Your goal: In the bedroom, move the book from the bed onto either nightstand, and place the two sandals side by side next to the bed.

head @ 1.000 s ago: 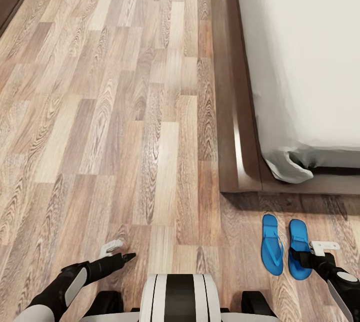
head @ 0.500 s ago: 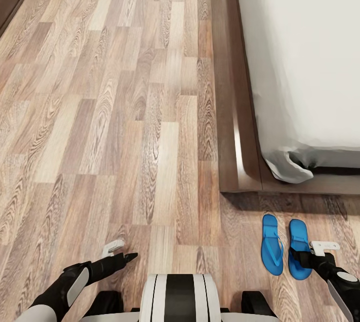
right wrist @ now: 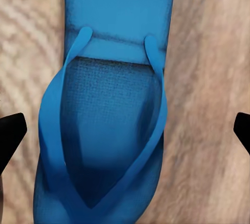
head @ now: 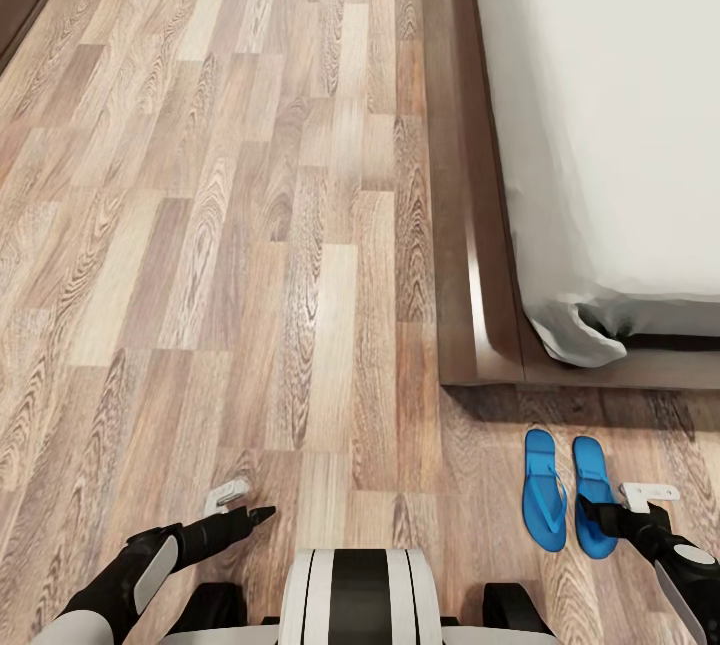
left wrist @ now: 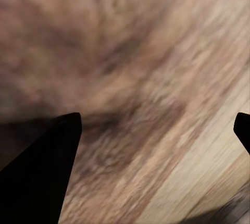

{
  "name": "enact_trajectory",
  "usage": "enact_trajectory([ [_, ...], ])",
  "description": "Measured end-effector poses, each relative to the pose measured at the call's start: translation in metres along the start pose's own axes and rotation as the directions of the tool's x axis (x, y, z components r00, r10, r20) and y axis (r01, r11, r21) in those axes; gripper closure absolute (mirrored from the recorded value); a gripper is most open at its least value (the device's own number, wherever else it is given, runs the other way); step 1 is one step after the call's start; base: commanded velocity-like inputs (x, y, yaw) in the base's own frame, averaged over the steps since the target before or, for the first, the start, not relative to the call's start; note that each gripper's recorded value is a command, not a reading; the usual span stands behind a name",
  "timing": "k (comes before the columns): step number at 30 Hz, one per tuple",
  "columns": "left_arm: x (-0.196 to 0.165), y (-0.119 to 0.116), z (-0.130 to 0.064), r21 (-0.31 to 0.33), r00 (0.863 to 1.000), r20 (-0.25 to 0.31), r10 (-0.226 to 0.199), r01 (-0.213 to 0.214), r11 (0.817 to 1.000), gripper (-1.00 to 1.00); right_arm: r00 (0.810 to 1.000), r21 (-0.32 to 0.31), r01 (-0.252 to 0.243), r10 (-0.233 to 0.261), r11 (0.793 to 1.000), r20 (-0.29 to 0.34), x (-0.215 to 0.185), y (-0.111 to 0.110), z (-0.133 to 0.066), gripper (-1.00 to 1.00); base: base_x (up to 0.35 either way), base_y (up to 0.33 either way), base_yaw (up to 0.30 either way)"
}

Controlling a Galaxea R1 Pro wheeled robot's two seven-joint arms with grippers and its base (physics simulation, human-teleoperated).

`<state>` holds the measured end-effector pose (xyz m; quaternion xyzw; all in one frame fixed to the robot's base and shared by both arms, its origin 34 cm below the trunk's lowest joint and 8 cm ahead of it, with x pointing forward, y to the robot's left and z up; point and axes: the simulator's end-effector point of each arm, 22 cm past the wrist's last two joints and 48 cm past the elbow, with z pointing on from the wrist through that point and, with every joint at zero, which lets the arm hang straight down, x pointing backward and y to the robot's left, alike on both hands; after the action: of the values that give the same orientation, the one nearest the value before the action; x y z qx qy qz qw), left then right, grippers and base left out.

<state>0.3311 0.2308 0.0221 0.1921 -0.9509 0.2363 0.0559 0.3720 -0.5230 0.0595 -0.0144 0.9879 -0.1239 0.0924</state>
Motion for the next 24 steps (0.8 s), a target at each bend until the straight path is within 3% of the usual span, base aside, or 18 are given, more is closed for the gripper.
enact_trajectory([
  [11, 0.0, 0.0, 0.0, 0.0, 1.0, -0.001, 0.001, -0.001, 1.0, -1.0, 1.0, 0.0, 0.0, 0.0, 1.0, 0.0, 0.0, 0.0, 0.0, -1.0, 0.0, 0.0, 0.0],
  [24, -0.021, -0.018, -0.013, 0.023, 0.999, 0.05, 0.019, -0.02, 1.0, -1.0, 0.999, 0.003, -0.014, 0.013, 1.0, 0.051, -0.025, -0.005, -0.012, -1.0, 0.0, 0.0, 0.0],
])
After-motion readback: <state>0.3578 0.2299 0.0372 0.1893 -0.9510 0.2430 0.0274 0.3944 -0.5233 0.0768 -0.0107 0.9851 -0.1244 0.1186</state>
